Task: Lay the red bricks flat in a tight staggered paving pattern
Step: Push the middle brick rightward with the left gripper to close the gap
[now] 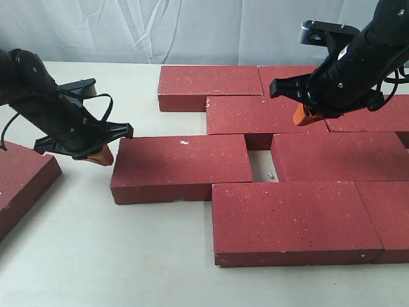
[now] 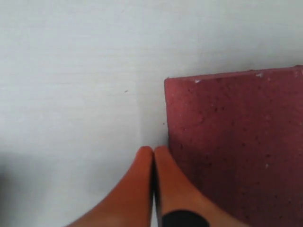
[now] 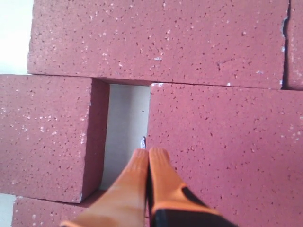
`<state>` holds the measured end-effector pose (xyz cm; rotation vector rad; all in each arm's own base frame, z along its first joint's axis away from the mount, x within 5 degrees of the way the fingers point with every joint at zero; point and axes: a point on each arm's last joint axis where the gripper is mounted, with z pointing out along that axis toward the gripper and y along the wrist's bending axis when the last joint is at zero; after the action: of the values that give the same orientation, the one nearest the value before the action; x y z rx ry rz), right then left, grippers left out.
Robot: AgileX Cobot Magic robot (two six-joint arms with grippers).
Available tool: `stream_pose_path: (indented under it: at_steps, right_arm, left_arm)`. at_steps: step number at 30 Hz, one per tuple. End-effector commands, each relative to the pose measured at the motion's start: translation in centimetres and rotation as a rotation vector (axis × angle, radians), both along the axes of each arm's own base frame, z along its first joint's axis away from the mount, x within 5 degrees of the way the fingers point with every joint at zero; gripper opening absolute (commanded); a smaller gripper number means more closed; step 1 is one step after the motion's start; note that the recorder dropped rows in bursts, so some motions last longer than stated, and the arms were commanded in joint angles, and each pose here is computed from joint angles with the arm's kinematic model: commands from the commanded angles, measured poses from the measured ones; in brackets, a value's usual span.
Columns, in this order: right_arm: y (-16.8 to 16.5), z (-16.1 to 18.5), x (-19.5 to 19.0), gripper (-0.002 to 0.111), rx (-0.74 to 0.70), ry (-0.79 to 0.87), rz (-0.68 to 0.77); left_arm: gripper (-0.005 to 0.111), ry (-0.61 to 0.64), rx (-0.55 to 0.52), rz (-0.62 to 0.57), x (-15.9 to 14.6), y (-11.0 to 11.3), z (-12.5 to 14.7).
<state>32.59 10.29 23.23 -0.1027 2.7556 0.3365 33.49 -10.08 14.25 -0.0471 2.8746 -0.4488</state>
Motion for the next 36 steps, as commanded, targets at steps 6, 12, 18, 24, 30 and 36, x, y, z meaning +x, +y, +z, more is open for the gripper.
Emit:
stream_pose_path:
  at_steps: [6, 12, 18, 24, 30, 36]
  right_arm:
    - [-0.2, 0.5, 0.2, -0.001, -0.002, -0.033, 0.002]
    - [-0.2, 0.5, 0.2, -0.001, -0.002, -0.033, 0.002]
    - [-0.2, 0.5, 0.2, -0.001, -0.004, -0.035, 0.002]
    - [-0.2, 0.5, 0.2, -0.001, -0.004, -0.035, 0.002]
    - [-0.2, 0.5, 0.2, -0.001, -0.004, -0.035, 0.002]
    - [-0.2, 0.5, 0.2, -0.001, -0.004, -0.035, 0.002]
  left_arm:
    - [0.000, -0.013, -0.087, -0.042, 0.2, -1.5, -0.4]
    - [0.000, -0.037, -0.172, -0.076, 0.1, -3.1, -0.4]
    - [0.000, -0.033, -0.218, -0.050, 0.1, -3.6, -0.3]
    - [0.000, -0.026, -0.225, -0.060, -0.1, -4.0, -0.2]
    - [0.000, -0.020, -0.227, -0.070, -0.2, -4.3, -0.2]
    - [0.000, -0.017, -0.228, -0.087, -0.5, -4.9, -0.2]
